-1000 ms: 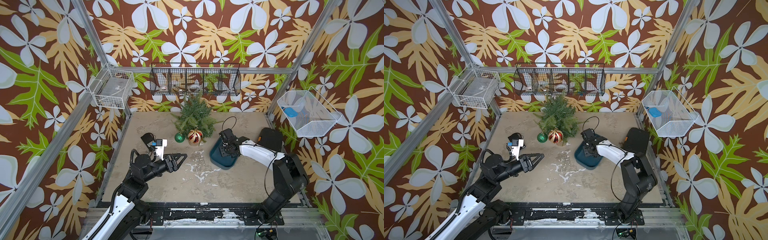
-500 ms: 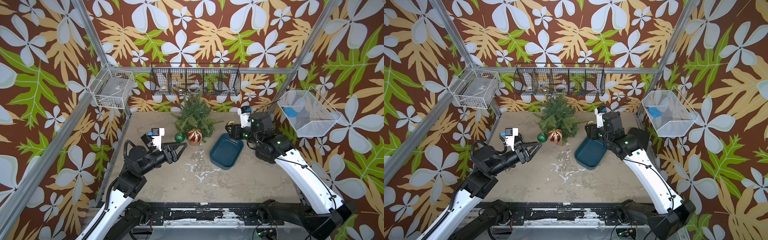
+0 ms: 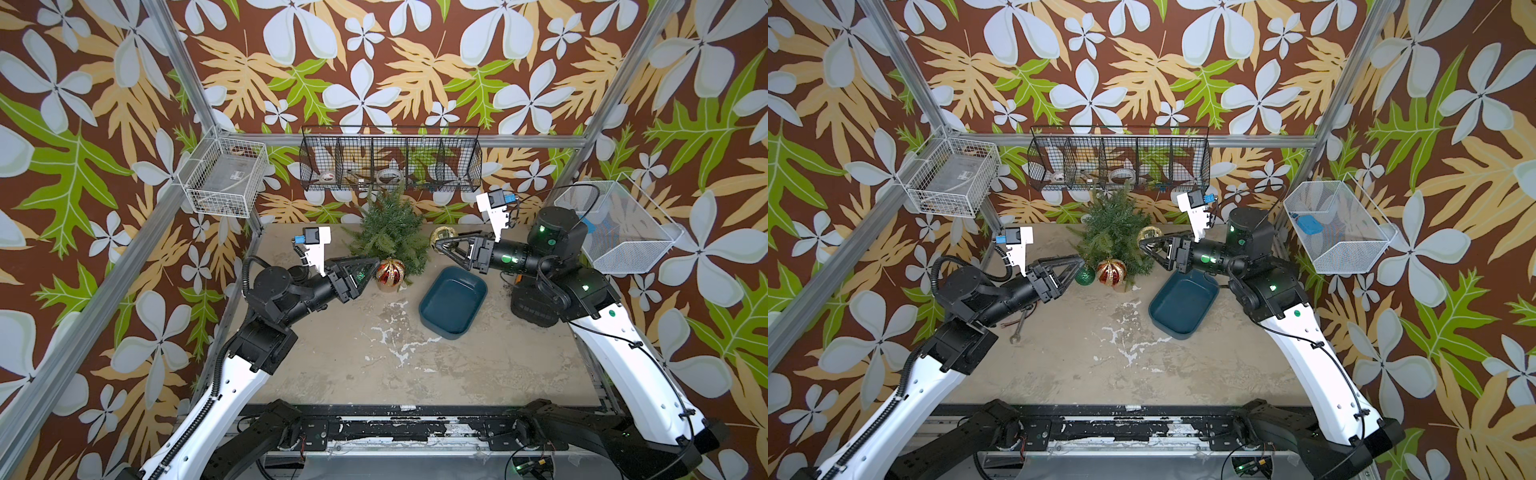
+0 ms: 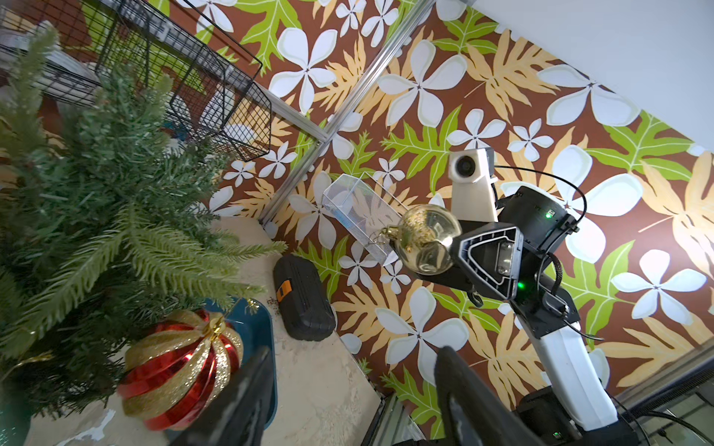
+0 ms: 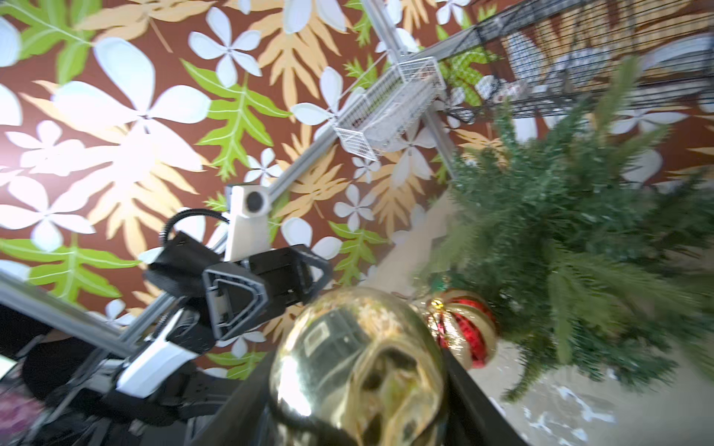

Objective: Decorate the small christmas tree with ornaments
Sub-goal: Hang an ornament on the christmas tree.

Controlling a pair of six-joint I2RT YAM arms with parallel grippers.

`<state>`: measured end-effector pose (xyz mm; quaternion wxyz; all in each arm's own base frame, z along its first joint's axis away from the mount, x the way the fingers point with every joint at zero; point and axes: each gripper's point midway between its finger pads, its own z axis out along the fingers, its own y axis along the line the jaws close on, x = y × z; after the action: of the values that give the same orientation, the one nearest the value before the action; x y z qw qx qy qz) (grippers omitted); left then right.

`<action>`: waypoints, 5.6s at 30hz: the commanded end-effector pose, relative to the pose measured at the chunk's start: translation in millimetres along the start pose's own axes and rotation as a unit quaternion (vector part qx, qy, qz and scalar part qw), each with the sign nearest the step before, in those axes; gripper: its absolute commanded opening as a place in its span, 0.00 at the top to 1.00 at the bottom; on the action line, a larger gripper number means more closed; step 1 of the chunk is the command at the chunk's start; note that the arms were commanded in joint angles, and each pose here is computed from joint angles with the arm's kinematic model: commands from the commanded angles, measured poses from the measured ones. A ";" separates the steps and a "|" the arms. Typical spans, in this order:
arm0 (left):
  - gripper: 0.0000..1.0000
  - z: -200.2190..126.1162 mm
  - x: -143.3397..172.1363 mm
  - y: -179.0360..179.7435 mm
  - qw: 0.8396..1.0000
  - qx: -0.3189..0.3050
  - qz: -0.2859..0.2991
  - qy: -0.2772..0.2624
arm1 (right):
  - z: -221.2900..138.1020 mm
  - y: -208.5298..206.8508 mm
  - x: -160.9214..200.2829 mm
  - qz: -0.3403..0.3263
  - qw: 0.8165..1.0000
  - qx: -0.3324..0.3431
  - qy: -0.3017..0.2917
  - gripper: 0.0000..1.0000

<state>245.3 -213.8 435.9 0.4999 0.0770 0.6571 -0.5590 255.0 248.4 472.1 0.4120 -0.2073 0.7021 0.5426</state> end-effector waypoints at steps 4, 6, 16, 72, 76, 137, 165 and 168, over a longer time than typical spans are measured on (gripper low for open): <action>0.42 9.2 -10.9 -35.6 0.995 0.103 -0.007 -0.002 | -6.2 45.8 -9.9 0.003 0.995 -0.103 0.004 0.39; 0.45 12.4 -12.3 -42.3 0.991 0.134 -0.017 -0.003 | -7.4 50.8 -12.3 0.002 0.994 -0.111 0.005 0.39; 0.41 32.6 -17.3 -60.5 0.977 0.210 -0.028 0.008 | -9.6 66.9 -13.2 0.006 0.989 -0.149 0.009 0.39; 0.77 49.6 -0.4 -114.1 0.932 0.359 -0.021 0.029 | -17.0 86.9 -17.8 0.005 0.983 -0.184 -0.002 0.39; 0.54 55.4 -0.2 -109.0 0.935 0.352 -0.030 0.028 | -17.9 88.0 -17.5 0.005 0.982 -0.187 -0.002 0.39; 1.00 72.6 -3.9 -77.7 0.962 0.271 -0.019 0.040 | -28.0 55.0 -26.8 -0.006 0.992 -0.122 -0.038 0.40; 1.00 120.9 4.1 15.2 0.992 0.054 0.022 0.112 | -11.7 -49.2 -18.1 -0.013 0.995 -0.011 -0.099 0.40; 1.00 125.1 6.3 24.1 0.991 0.033 0.029 0.123 | -8.3 -54.4 -16.5 -0.012 0.995 -0.015 -0.101 0.40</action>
<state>323.1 -310.6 444.0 0.4263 0.1755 0.6693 -0.5826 298.1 221.2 443.8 0.4533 -0.1560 0.6673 0.5700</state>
